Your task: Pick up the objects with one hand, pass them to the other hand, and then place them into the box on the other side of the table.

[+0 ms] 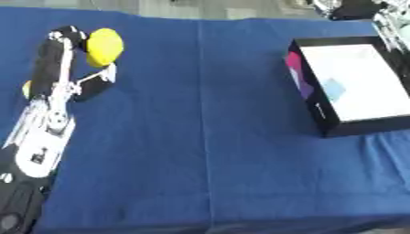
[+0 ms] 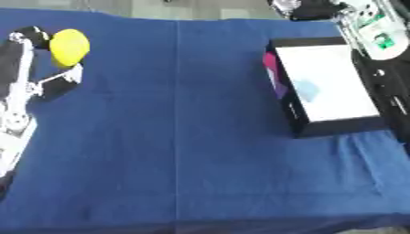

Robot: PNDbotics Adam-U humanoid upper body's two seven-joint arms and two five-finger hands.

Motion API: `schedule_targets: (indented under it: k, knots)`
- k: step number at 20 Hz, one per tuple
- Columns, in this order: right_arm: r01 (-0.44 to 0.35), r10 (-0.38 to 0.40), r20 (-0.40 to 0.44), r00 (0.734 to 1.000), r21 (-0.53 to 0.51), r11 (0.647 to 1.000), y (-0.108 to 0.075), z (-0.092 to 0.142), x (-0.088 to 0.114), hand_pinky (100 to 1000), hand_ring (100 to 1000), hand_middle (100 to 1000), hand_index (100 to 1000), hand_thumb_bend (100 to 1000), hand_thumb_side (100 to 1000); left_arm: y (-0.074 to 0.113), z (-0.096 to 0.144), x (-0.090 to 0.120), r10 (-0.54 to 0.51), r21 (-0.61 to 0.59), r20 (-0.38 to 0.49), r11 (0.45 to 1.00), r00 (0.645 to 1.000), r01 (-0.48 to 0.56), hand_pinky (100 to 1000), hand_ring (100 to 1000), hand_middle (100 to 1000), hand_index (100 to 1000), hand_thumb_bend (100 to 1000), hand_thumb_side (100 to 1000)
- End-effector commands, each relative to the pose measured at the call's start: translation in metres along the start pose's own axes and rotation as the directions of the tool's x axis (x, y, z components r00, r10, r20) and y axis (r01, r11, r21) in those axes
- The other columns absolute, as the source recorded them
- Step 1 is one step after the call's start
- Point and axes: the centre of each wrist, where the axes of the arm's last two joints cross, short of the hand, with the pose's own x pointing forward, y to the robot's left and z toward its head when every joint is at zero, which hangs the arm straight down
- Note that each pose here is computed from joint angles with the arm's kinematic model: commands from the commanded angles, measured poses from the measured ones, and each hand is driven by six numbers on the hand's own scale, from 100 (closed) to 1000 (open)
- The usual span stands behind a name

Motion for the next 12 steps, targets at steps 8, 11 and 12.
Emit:
schedule_targets:
  k: [8,11,12]
  knots:
    - [-0.066,0.064,0.035,0.997,0.077,0.995,0.0,-0.019,0.006,877,1000,1000,1000,100,243,-0.004,-0.015,0.028,-0.013,0.026,0.107,1.0,0.994,0.011,715,558,530,499,100,100]
    - [-0.074,0.07,0.044,0.997,0.105,0.992,0.004,-0.023,0.005,877,1000,1000,1000,100,230,-0.01,-0.015,0.034,-0.003,0.02,0.117,1.0,0.993,0.001,716,557,530,499,100,100]
    - [-0.076,0.072,0.046,0.996,0.114,0.991,0.006,-0.024,0.005,877,1000,1000,1000,100,227,-0.011,-0.015,0.035,0.0,0.018,0.12,1.0,0.993,-0.002,716,557,530,499,100,100]
